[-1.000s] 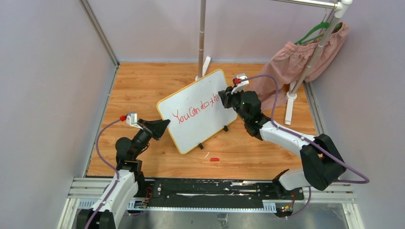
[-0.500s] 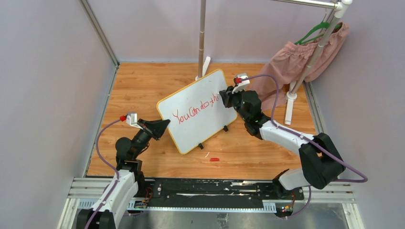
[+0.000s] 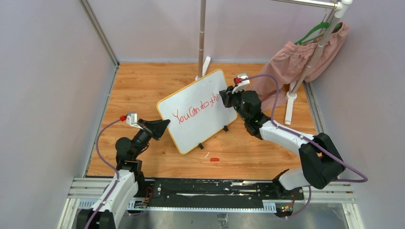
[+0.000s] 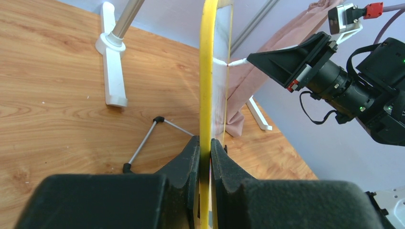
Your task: Write a sentence on the whiteboard
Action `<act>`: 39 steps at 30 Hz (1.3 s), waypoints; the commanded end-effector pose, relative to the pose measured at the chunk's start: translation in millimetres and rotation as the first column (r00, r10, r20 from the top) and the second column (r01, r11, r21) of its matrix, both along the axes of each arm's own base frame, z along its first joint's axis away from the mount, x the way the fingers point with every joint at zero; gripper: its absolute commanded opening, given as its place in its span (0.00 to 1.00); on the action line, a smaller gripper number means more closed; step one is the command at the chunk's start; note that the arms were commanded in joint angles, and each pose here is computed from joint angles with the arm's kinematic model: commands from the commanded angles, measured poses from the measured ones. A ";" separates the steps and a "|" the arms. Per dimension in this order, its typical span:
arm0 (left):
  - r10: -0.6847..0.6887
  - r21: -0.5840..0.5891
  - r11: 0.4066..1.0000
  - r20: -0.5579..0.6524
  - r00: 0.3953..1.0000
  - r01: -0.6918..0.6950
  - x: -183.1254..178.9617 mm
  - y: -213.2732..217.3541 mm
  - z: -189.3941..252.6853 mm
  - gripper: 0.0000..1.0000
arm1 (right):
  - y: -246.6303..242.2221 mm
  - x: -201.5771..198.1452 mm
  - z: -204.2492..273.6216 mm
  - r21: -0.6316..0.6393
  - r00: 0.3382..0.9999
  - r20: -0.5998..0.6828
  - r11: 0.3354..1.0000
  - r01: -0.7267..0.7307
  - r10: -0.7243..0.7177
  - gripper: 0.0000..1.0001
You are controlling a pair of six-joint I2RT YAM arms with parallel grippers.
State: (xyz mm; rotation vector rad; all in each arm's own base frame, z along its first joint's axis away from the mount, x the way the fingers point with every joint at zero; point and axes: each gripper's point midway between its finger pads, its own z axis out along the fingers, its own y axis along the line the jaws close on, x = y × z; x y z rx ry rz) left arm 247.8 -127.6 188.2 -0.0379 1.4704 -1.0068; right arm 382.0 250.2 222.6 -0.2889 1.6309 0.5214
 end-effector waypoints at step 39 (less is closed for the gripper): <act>0.028 0.051 0.998 -0.158 0.987 -0.021 -15.4 4.7 -76.8 0.00 | -34.5 -41.0 38.9 0.064 0.998 0.059 0.997 0.035 -0.039 0.00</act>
